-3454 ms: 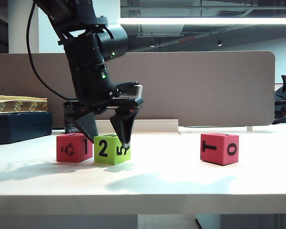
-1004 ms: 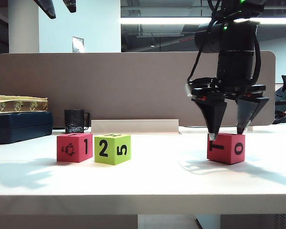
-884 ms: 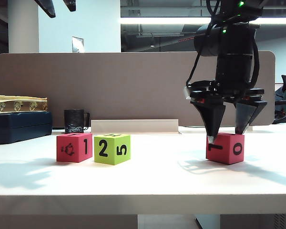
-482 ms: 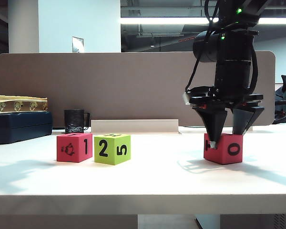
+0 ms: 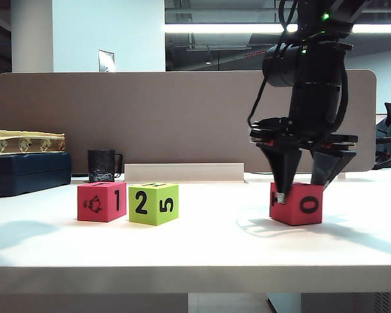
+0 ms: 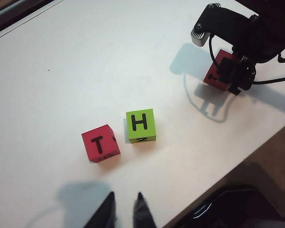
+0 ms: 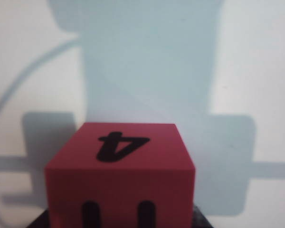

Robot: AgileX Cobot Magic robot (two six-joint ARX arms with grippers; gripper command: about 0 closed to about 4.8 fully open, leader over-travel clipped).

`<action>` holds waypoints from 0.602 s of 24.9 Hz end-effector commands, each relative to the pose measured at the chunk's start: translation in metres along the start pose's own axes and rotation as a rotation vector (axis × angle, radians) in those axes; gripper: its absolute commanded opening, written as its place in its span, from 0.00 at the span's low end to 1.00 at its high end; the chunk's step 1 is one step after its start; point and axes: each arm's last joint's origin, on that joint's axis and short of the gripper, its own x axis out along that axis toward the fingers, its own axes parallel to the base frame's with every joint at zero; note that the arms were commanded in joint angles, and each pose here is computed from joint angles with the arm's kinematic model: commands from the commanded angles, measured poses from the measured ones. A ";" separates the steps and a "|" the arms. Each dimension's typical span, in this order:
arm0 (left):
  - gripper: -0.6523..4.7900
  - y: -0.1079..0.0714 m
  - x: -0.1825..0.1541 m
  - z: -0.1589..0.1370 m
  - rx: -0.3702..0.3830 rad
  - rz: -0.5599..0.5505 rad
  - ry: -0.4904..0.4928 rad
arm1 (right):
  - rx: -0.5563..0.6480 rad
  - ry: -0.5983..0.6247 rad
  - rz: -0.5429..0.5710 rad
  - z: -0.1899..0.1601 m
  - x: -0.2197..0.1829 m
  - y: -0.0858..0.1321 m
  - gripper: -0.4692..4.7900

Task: Select the appropriate blocks from the scattered letter blocks on the table and arrange them in a row to spell out "THU".

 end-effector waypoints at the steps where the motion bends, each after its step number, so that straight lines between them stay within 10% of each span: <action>1: 0.21 0.000 -0.002 0.000 0.004 -0.006 -0.007 | 0.028 -0.047 0.086 0.005 -0.002 0.011 0.64; 15: 0.21 -0.001 -0.002 -0.002 0.004 -0.008 0.013 | -0.057 -0.168 0.146 0.015 0.005 0.068 0.64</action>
